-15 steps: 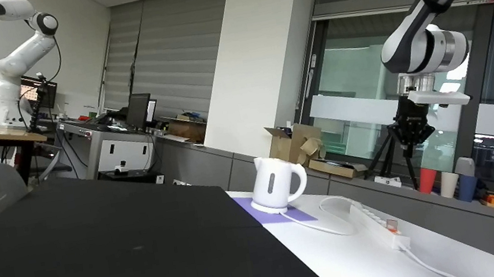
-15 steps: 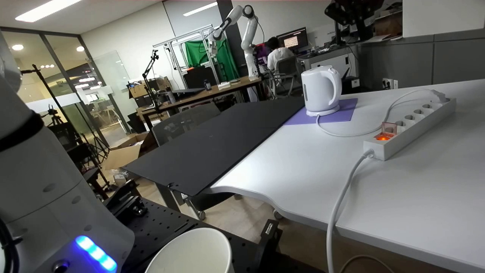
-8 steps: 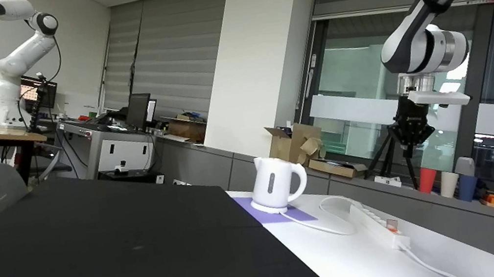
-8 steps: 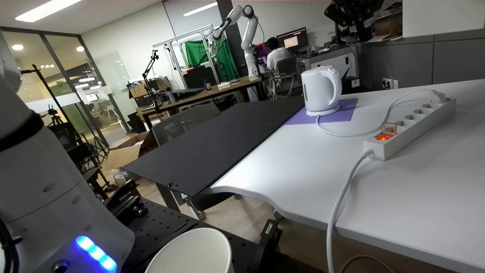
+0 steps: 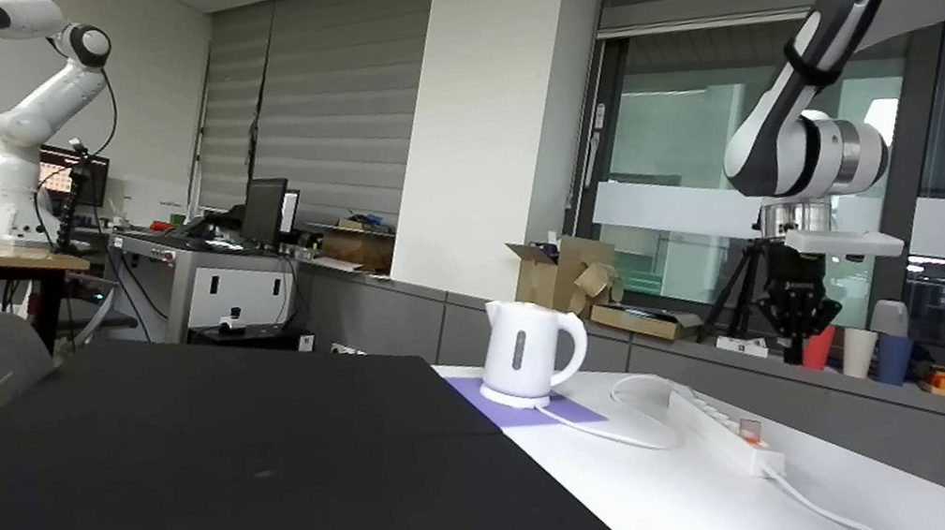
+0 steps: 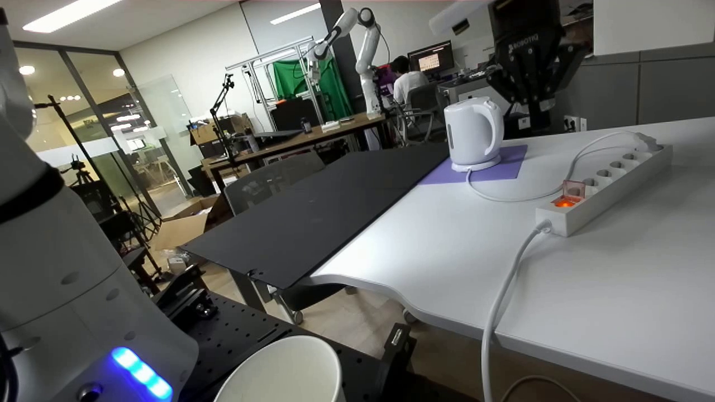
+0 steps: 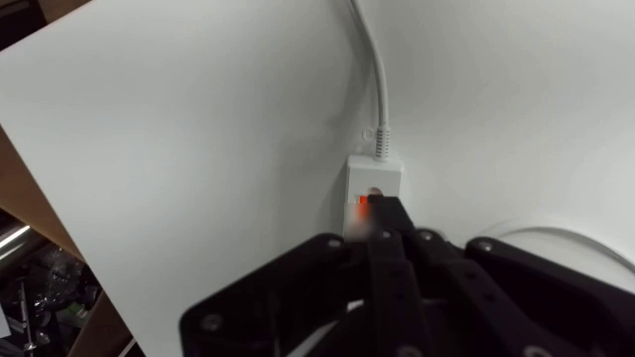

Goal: Turn off the main switch on the adapter

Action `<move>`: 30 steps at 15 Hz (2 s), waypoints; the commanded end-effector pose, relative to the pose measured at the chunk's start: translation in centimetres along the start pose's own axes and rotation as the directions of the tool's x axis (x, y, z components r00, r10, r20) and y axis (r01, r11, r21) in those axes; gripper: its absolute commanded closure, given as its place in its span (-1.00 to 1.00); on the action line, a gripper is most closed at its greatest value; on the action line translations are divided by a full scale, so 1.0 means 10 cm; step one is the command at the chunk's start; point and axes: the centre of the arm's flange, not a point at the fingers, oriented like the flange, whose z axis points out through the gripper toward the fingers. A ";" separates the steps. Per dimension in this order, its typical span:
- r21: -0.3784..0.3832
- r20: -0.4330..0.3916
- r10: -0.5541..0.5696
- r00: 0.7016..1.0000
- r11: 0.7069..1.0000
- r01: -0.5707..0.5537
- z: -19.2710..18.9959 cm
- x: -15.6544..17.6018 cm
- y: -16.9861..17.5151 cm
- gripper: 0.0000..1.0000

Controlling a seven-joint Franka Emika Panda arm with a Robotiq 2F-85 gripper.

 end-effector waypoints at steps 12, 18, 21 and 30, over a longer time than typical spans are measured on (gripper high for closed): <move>0.051 0.067 0.062 0.996 0.997 -0.065 1.04 0.35 -0.02 1.00; 0.069 0.031 0.088 0.996 0.994 -0.090 1.13 0.48 0.03 1.00; 0.071 0.030 0.091 0.995 0.993 -0.093 1.16 0.50 0.04 1.00; 0.075 0.003 0.093 0.996 0.993 -0.093 1.26 0.55 0.03 1.00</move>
